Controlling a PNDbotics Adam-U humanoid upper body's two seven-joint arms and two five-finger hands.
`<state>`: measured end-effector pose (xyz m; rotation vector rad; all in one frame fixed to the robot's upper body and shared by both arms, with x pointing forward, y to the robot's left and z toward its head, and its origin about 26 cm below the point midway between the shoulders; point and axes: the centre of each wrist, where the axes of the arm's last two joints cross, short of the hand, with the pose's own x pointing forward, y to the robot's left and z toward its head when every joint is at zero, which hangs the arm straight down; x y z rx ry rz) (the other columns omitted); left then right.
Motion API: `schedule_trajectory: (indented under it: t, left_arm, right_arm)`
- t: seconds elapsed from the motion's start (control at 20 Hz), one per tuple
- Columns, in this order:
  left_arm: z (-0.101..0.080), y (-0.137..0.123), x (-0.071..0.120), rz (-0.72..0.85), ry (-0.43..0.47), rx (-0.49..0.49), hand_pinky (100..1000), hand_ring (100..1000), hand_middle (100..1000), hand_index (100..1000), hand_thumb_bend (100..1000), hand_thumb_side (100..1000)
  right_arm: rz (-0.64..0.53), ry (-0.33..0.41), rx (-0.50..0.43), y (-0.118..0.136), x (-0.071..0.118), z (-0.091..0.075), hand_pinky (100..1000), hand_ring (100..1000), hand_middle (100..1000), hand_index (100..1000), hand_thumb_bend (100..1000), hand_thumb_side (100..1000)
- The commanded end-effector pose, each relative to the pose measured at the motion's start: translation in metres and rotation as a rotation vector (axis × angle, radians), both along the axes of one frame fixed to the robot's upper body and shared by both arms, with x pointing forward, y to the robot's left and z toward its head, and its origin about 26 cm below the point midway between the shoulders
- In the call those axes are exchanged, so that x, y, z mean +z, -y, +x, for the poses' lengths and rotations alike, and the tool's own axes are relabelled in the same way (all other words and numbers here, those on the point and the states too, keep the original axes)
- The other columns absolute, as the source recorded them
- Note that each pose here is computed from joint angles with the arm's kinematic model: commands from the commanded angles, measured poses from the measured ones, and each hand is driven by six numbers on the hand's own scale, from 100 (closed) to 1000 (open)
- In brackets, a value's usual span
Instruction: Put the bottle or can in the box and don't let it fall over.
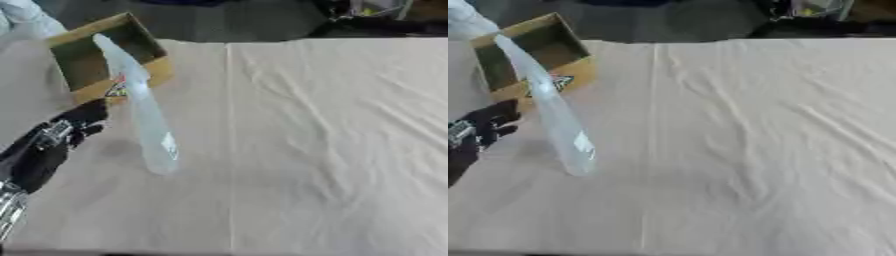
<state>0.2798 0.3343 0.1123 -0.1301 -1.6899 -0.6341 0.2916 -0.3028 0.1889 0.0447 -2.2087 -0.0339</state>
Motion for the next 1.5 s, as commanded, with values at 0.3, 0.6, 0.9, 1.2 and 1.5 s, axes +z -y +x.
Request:
schedule_trajectory:
  t: [0.3, 0.6, 0.9, 1.2, 1.5]
  left_arm:
    - [0.009, 0.005, 0.011, 0.015, -0.043, -0.028, 1000, 1000, 1000, 868, 100, 695]
    - [0.016, 0.009, 0.016, 0.019, 0.002, -0.012, 1000, 1000, 1000, 869, 100, 717]
    - [0.02, 0.013, 0.018, 0.035, 0.047, 0.018, 1000, 1000, 1000, 876, 100, 747]
    - [0.027, 0.02, 0.02, 0.01, 0.071, 0.014, 1000, 1000, 1000, 867, 100, 722]
    - [0.034, 0.025, 0.024, -0.013, 0.117, 0.02, 1000, 1000, 1000, 866, 100, 707]
  right_arm:
    - [-0.03, 0.028, 0.011, 0.001, 0.01, -0.003, 1000, 1000, 959, 1000, 100, 470]
    - [-0.032, 0.027, 0.015, 0.0, 0.01, -0.003, 1000, 1000, 959, 1000, 100, 470]
    - [-0.033, 0.027, 0.017, 0.0, 0.01, -0.003, 1000, 1000, 959, 1000, 100, 470]
    - [-0.033, 0.027, 0.018, 0.0, 0.009, -0.003, 1000, 1000, 960, 1000, 100, 470]
    - [-0.032, 0.027, 0.019, 0.0, 0.01, -0.003, 1000, 1000, 959, 1000, 100, 470]
